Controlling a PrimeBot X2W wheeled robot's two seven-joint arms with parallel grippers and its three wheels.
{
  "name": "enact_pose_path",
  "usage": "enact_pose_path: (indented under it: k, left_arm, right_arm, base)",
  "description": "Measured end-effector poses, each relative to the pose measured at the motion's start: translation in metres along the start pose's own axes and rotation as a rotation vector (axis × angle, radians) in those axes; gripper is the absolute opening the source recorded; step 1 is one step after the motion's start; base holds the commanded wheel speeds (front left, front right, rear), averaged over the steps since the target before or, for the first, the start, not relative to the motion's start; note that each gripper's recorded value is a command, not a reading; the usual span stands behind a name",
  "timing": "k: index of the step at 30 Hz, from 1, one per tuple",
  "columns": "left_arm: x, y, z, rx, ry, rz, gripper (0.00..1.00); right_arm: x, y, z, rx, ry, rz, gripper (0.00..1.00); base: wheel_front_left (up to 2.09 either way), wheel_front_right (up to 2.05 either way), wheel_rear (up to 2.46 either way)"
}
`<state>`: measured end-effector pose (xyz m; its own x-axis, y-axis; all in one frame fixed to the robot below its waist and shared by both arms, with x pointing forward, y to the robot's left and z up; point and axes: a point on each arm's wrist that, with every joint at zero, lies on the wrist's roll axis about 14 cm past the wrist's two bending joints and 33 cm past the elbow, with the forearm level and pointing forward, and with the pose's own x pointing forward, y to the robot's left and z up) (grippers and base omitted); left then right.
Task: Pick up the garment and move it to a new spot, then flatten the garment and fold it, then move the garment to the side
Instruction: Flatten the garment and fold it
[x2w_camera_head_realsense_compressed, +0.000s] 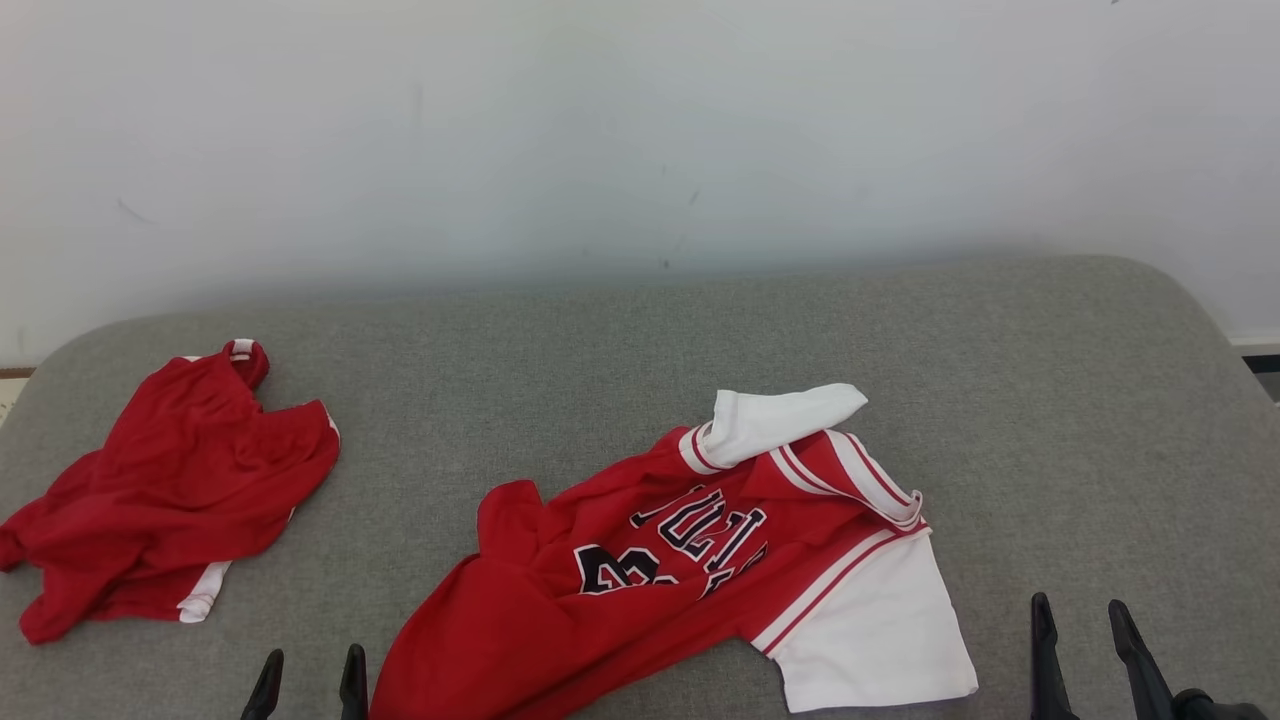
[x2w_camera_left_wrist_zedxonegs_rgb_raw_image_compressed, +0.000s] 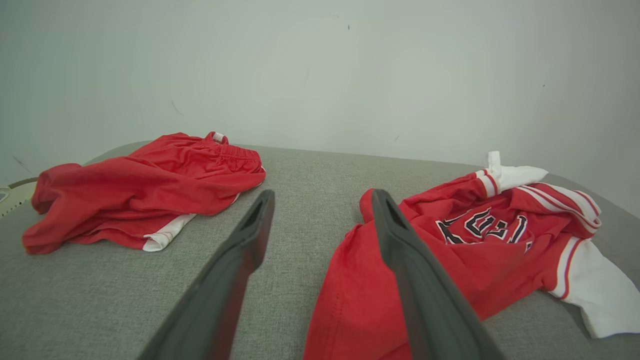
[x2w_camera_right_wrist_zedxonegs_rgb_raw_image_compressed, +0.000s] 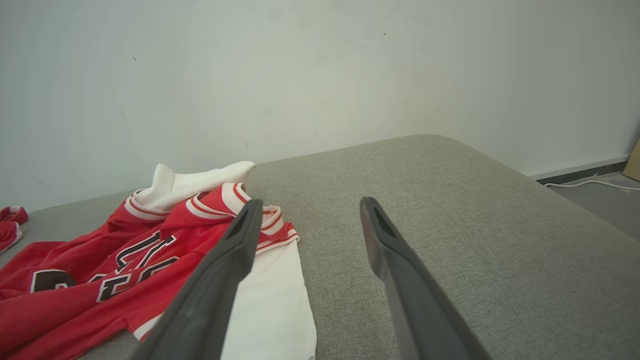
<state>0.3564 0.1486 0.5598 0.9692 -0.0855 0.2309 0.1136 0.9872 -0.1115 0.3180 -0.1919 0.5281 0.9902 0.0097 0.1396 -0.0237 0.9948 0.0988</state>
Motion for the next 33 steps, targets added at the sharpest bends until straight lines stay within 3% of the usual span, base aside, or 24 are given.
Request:
enact_pose_path:
  k: [26, 33]
  left_arm:
    - [-0.001, -0.005, -0.003, -0.010, 0.016, -0.008, 1.00]
    - [-0.008, -0.020, -0.026, -0.039, 0.112, -0.070, 1.00]
  right_arm:
    - [-0.002, -0.002, 0.001, 0.000, -0.009, -0.007, 1.00]
    - [-0.004, -0.006, -0.010, 0.009, 0.036, -0.020, 1.00]
  base:
    - [0.00, 0.00, 0.00]
    - [0.00, 0.00, 0.00]
